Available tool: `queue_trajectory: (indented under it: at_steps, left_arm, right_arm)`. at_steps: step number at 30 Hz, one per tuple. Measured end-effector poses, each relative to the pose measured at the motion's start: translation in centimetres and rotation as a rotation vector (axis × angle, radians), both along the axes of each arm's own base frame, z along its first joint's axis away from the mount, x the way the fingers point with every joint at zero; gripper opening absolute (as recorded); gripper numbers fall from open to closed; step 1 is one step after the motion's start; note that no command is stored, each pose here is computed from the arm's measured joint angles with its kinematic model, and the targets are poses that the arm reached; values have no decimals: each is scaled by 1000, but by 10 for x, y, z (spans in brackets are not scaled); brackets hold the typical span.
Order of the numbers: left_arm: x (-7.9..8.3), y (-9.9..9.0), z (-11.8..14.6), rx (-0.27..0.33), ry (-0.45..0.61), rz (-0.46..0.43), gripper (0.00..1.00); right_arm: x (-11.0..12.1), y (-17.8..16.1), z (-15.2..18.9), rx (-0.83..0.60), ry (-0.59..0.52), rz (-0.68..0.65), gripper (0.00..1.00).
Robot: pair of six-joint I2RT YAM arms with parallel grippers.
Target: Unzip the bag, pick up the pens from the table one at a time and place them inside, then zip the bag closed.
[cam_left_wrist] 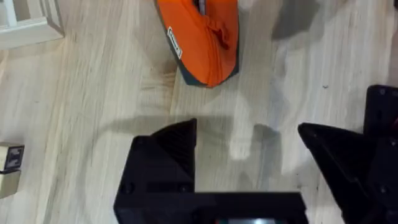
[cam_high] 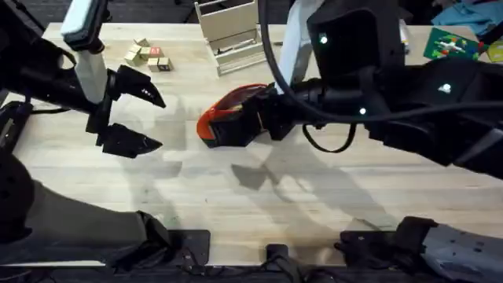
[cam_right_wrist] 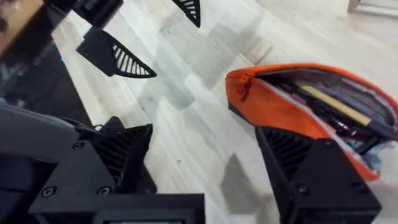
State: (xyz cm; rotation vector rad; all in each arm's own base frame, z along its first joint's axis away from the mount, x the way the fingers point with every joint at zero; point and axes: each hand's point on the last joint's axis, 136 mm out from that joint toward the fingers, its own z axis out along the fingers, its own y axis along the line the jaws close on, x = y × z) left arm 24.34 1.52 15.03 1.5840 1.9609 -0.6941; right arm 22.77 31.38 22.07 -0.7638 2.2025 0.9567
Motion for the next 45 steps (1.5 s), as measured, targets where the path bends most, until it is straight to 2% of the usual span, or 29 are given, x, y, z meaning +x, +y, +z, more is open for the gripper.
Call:
queue_trajectory:
  at_steps: [8, 11, 17, 25, 29, 33, 45]
  left_arm:
    - [2, -1, -1, -13, 1, 0, 993]
    - [2, -1, -1, -14, 0, 1, 993]
    - [2, -1, -1, -14, 0, 1, 993]
    - [2, -1, -1, -15, 0, 1, 993]
    - [2, -1, -1, -15, 0, 1, 994]
    - [2, -1, -1, -15, 0, 1, 993]
    - [2, -1, -1, -15, -1, 1, 993]
  right_arm:
    - [-17, 12, -1, 18, 63, -5, 997]
    - [-19, 15, -3, 15, 88, -49, 997]
    - [-11, 16, -18, -16, 129, -170, 997]
    - [3, 15, -54, -89, 189, -334, 998]
    - [7, 15, -64, -114, 178, -408, 998]
    - [4, 21, -62, -114, 121, -449, 998]
    - [8, 27, -65, -106, 97, -476, 998]
